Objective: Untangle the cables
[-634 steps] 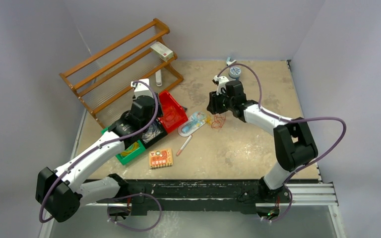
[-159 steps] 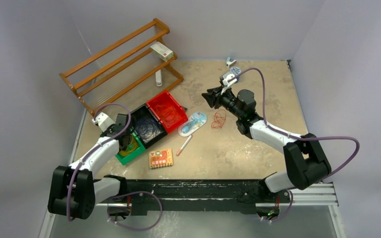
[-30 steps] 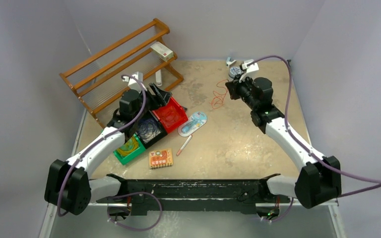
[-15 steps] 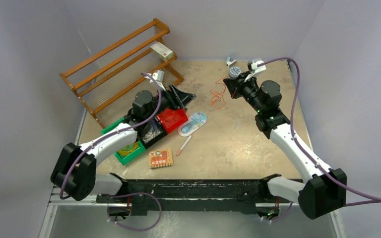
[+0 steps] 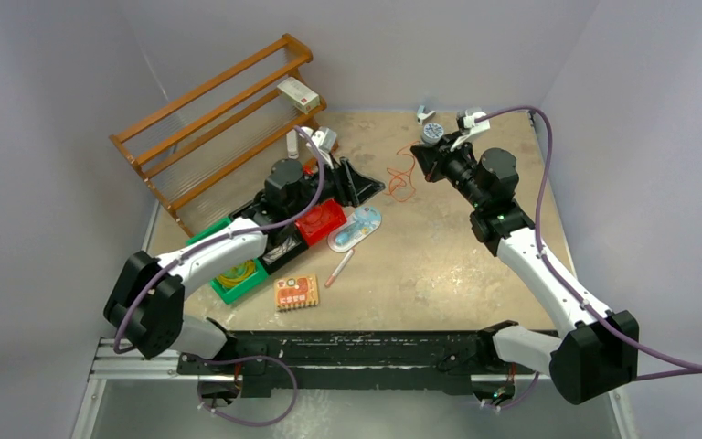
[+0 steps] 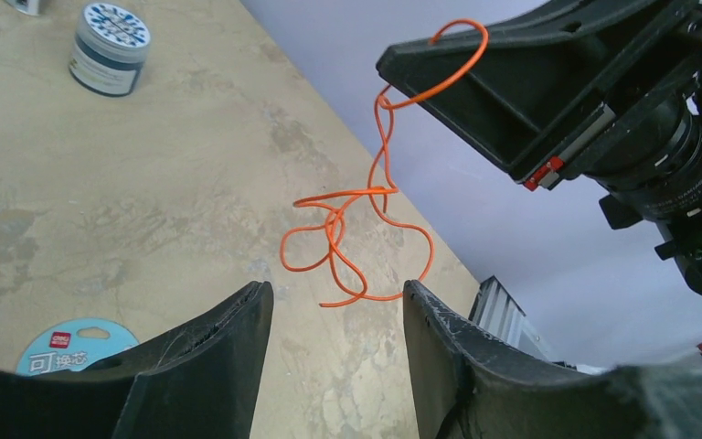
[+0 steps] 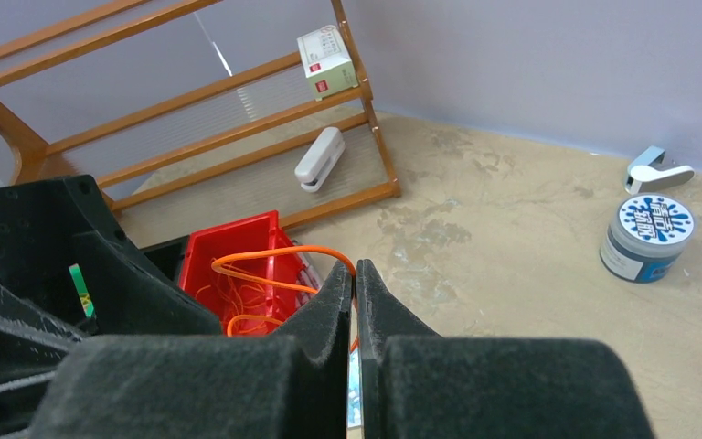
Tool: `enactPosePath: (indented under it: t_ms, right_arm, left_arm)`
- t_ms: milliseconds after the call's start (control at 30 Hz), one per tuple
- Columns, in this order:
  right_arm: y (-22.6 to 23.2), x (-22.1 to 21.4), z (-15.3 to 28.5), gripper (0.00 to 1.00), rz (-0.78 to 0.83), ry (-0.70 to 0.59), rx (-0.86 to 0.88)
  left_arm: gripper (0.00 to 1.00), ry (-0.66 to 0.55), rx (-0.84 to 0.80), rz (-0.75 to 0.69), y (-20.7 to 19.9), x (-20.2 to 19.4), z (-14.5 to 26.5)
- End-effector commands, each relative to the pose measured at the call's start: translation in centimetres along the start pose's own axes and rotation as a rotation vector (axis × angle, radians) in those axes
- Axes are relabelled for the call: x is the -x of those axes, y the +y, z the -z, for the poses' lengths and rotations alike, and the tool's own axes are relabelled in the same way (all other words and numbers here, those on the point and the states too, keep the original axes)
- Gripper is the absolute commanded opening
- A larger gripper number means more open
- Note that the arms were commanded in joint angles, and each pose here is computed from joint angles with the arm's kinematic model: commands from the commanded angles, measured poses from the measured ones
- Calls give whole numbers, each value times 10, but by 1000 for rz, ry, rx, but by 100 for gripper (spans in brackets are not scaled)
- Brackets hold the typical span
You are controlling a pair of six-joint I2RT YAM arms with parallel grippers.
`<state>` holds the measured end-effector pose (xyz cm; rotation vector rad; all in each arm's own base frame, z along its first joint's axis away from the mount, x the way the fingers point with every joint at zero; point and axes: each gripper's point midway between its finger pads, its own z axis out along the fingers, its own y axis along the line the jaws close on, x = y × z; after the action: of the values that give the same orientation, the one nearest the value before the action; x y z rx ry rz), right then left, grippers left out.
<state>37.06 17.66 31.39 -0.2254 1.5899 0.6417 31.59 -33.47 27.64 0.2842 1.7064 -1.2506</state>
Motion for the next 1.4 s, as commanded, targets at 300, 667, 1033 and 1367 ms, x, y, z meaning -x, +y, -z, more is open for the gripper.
enactPosePath:
  t_ms: [300,667,1033,1367]
  right_arm:
    - [15,27,3,0,4,-64,55]
    - [15,26,3,0,7,-62,58]
    - [3,34,7,0,40,-87,-18]
    - [-11,62,29,0,115,-181,-134]
  left_arm:
    - [53,74,-54,-94,-19,-18,-26]
    - [10,72,-46,-91,-18,-17,-31]
    - [0,101,44,-125,-4,-23,-15]
    - [0,147,216,-120,36,-50,10]
